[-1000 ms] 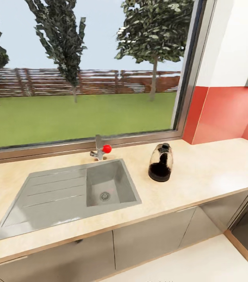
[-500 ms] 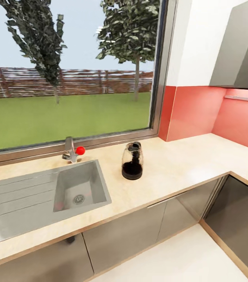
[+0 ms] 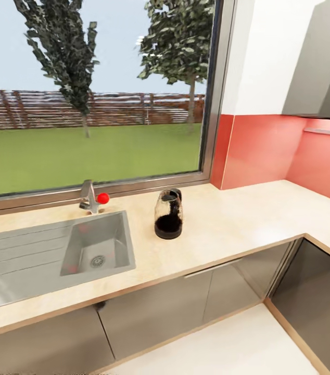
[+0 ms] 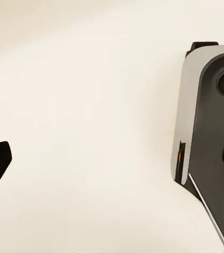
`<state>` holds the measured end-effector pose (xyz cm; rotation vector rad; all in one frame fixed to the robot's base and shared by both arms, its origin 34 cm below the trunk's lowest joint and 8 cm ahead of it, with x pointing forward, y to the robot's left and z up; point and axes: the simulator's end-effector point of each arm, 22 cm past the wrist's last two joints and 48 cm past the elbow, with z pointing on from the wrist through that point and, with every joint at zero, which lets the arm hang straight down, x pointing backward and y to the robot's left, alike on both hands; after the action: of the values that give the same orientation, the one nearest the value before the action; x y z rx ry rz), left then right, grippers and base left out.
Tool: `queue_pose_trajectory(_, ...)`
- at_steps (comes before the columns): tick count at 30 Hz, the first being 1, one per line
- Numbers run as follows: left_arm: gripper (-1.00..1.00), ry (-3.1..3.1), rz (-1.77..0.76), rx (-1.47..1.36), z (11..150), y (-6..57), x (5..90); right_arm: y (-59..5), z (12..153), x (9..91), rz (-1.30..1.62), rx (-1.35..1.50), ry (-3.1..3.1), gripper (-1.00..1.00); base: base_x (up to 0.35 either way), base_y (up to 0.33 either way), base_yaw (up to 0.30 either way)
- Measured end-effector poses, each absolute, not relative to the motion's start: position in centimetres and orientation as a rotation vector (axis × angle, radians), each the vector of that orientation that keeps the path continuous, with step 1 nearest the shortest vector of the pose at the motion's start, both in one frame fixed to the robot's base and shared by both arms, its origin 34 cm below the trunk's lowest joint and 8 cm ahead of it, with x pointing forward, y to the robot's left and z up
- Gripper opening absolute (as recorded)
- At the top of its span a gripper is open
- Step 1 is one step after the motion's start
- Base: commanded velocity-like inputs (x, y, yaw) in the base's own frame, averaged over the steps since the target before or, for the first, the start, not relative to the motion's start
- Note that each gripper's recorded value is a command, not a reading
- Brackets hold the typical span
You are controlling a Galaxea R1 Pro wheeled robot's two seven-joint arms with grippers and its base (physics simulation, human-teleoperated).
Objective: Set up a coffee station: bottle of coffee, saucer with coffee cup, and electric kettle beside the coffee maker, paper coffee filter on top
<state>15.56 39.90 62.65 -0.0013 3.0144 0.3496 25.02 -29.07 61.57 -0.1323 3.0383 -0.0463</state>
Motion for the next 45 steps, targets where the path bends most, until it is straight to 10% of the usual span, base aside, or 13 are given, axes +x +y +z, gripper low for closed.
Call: queue_pose_trajectory(45, 1.00, 3.014, 0.355, -0.020, 62.68, 40.09, 15.47, -29.21, 61.58, 25.05, -0.048, -0.149, 3.037, 1.00, 0.037, -0.244, 0.098)
